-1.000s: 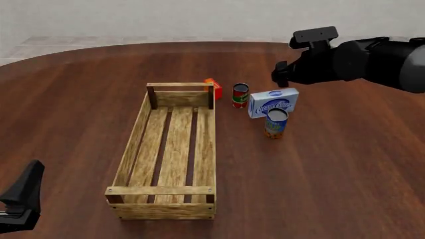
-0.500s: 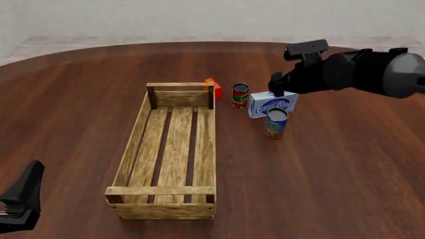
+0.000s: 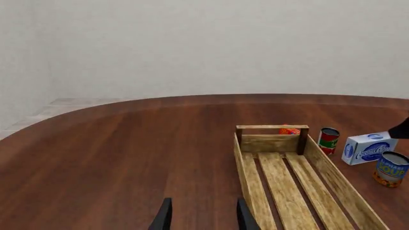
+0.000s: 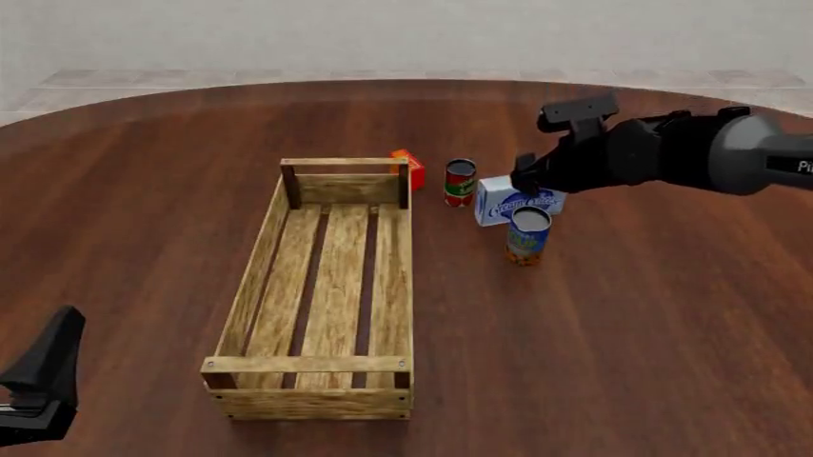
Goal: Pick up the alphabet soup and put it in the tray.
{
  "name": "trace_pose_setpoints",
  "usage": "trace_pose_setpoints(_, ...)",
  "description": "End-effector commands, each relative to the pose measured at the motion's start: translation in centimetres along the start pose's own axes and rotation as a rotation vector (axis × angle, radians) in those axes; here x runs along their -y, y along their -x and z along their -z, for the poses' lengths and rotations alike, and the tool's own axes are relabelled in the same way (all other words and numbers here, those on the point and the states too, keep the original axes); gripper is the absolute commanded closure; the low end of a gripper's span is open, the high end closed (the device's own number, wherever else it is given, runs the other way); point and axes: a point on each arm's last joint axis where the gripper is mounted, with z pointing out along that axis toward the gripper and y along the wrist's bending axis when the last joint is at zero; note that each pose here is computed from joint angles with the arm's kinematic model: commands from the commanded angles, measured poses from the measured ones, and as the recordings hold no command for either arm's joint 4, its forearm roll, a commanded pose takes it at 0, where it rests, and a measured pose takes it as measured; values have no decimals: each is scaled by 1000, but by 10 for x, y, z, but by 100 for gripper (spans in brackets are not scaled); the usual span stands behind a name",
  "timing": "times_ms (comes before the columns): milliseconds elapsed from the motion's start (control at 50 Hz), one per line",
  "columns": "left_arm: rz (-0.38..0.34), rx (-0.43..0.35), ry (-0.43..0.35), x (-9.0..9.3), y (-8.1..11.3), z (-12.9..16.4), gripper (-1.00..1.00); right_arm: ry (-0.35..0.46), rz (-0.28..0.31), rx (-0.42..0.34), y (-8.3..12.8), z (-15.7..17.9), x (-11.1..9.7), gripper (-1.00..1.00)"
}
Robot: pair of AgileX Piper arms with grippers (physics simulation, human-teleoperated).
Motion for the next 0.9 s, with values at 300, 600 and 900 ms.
trace_pose_setpoints(300,0,0,0,0,0,0,-100,8,2,-24,-6,-13,-4,-100)
trace_pose_setpoints(600,0,0,0,0,0,0,-100,8,-5,-30,-9,-18,-4,-100)
trace_pose_setpoints(900,0,0,0,0,0,0,-100,10,-5,-45,-15,-26,-5,-100)
